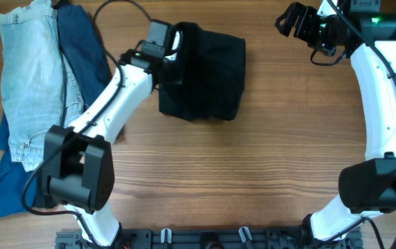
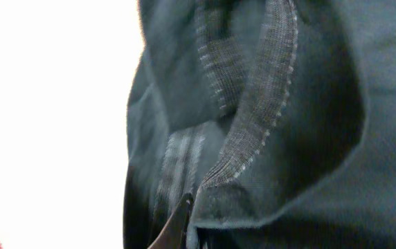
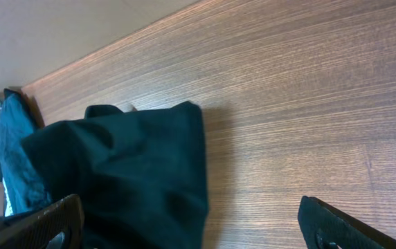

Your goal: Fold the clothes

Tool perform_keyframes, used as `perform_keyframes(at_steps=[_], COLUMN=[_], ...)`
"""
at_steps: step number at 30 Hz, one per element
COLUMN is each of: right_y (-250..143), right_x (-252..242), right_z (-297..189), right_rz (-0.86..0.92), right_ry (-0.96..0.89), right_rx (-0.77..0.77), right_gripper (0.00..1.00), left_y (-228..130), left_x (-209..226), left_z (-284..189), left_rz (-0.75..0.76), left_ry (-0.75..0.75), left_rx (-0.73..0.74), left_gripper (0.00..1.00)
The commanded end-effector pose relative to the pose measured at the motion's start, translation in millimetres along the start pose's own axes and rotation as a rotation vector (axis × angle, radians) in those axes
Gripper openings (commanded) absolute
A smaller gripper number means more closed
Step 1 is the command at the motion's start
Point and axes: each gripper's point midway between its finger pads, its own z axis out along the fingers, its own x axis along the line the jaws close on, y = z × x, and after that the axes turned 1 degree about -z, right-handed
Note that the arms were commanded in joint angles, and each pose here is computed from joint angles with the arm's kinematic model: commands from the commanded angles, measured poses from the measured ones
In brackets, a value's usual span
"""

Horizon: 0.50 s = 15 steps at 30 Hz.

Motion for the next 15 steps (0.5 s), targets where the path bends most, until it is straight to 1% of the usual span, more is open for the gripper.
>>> perform_keyframes(at_steps=[1, 3, 4, 5, 6, 7, 8, 11, 13, 15], right_y=[-9, -14, -16, -17, -19, -20, -21, -28, -33, -38], right_x=[3, 10, 13, 15, 16, 16, 16, 18, 19, 28], right_z=[13, 18, 22, 26, 29, 32, 35, 41, 43, 44], right_rz=[-0.037, -0.066, -0.074, -0.078, -0.078, -0.077, -0.074, -0.065, -0.03, -0.048], right_ry=[-0.009, -0.003, 0.001, 0.003, 0.003, 0.004, 0.004, 0.027, 0.033, 0.089], right_rx=[0.032, 0.047, 0.055, 0.061, 0.066, 0.071, 0.078, 0.112, 0.138, 0.165], right_gripper=[1.0, 1.0, 1.0, 1.0, 1.0, 1.0, 1.0, 1.0, 1.0, 1.0], left_y=[-9, -20, -25, -27, -31, -33, -33, -24, -10, 6], left_x=[47, 57, 57, 56, 56, 55, 56, 67, 77, 87], left_z=[18, 29, 35, 39, 44, 46, 46, 40, 26, 3], left_rz=[-0.205, -0.256, -0.264, -0.266, -0.265, -0.258, -0.259, -0.263, -0.279, -0.301], left_ry=[0.089, 0.086, 0.07, 0.061, 0.064, 0.065, 0.066, 0.099, 0.114, 0.117], left_rx=[0.05, 0.098, 0.119, 0.131, 0.144, 0.15, 0.152, 0.118, 0.078, 0.035], left_gripper=[0.04, 0.04, 0.12, 0.35, 0.7, 0.98, 1.0, 1.0, 1.0, 1.0])
